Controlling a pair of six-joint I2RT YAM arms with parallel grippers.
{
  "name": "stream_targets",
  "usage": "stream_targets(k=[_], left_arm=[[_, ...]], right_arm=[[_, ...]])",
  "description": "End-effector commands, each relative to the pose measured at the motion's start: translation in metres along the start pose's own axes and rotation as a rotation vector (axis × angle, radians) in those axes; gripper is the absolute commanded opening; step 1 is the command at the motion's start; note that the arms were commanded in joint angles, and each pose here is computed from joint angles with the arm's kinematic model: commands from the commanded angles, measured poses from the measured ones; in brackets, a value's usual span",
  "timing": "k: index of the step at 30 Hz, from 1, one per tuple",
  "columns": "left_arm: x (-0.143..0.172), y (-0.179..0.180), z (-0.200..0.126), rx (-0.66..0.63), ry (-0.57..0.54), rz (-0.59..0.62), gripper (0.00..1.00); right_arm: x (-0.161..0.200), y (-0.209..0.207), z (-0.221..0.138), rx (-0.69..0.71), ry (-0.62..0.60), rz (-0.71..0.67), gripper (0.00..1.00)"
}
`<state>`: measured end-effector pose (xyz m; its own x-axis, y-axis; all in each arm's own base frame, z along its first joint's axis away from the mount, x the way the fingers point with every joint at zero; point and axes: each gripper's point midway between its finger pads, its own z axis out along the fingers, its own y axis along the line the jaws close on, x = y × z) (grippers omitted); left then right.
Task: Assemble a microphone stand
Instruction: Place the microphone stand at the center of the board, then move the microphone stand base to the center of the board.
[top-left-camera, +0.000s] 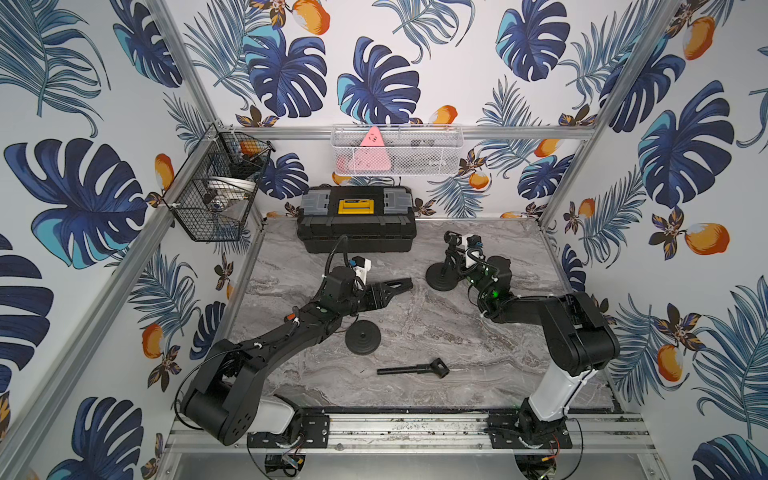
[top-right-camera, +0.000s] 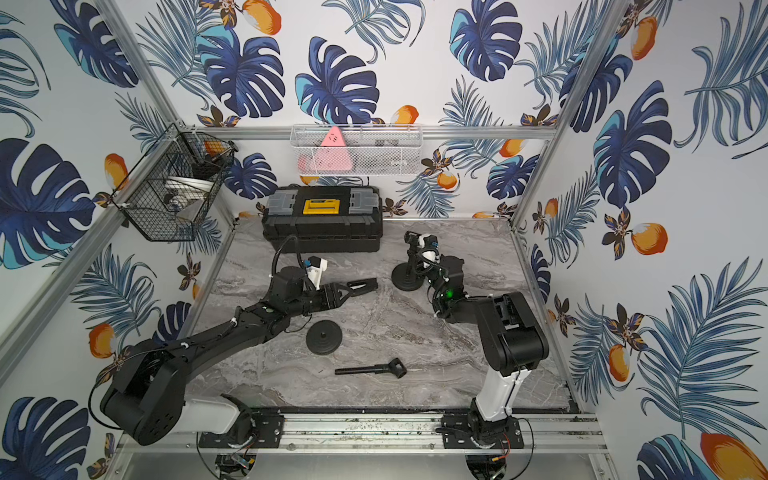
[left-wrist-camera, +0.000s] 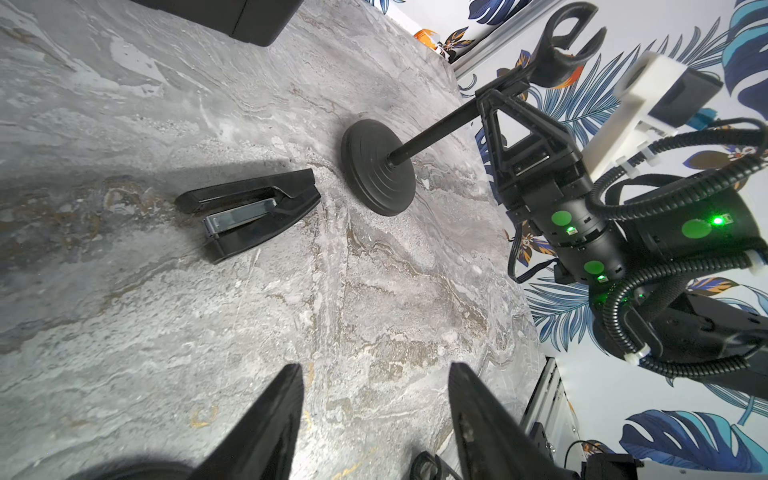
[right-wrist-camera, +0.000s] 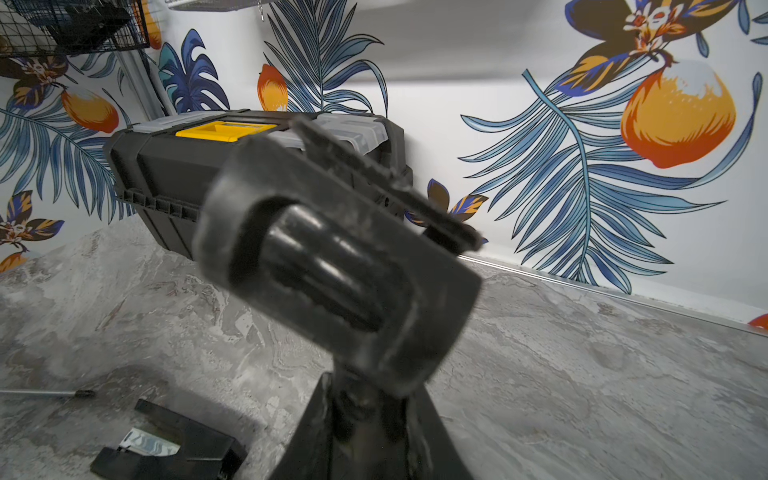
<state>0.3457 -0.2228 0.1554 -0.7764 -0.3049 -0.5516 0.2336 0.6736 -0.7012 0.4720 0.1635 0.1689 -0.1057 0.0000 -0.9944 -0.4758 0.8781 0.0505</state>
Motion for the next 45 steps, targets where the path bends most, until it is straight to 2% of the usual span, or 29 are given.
stream_targets(k=[1, 9, 21, 24, 26, 32, 38, 40, 43, 45], left_arm=[[-0.007, -0.003, 0.001, 0.007, -0.019, 0.02, 0.6], [-0.006, -0.001, 0.001, 0.004, -0.019, 0.016, 0.6], [-0.008, 0.001, -0.001, -0.003, -0.026, 0.011, 0.6], [-0.008, 0.003, -0.001, -0.007, -0.026, 0.008, 0.6], [-0.008, 0.003, -0.002, -0.007, -0.027, 0.006, 0.6], [-0.009, 0.005, -0.007, -0.028, -0.042, 0.013, 0.61], [-0.007, 0.02, -0.012, -0.124, -0.041, 0.0, 0.65], [-0.005, 0.03, -0.016, -0.185, -0.034, 0.0, 0.71], [-0.001, 0.039, -0.024, -0.246, -0.029, 0.006, 0.9], [0.001, 0.046, -0.032, -0.289, -0.033, 0.011, 0.98]], right_arm=[[-0.029, 0.003, 0.0, -0.034, -0.121, -0.002, 0.23], [-0.02, 0.002, 0.001, -0.062, -0.111, 0.013, 0.25], [-0.017, 0.005, -0.001, -0.077, -0.089, 0.008, 0.6], [-0.019, 0.002, -0.004, -0.052, -0.078, 0.012, 0.76], [-0.02, -0.001, -0.008, -0.026, -0.067, 0.019, 0.78], [-0.018, -0.008, -0.04, 0.056, -0.074, 0.065, 0.8], [-0.021, -0.013, -0.078, 0.15, 0.0, 0.21, 0.75], [-0.019, -0.008, -0.087, 0.146, 0.064, 0.267, 0.71], [-0.016, 0.006, -0.098, 0.103, 0.142, 0.365, 0.66], [-0.013, 0.02, -0.104, 0.039, 0.171, 0.403, 0.64]])
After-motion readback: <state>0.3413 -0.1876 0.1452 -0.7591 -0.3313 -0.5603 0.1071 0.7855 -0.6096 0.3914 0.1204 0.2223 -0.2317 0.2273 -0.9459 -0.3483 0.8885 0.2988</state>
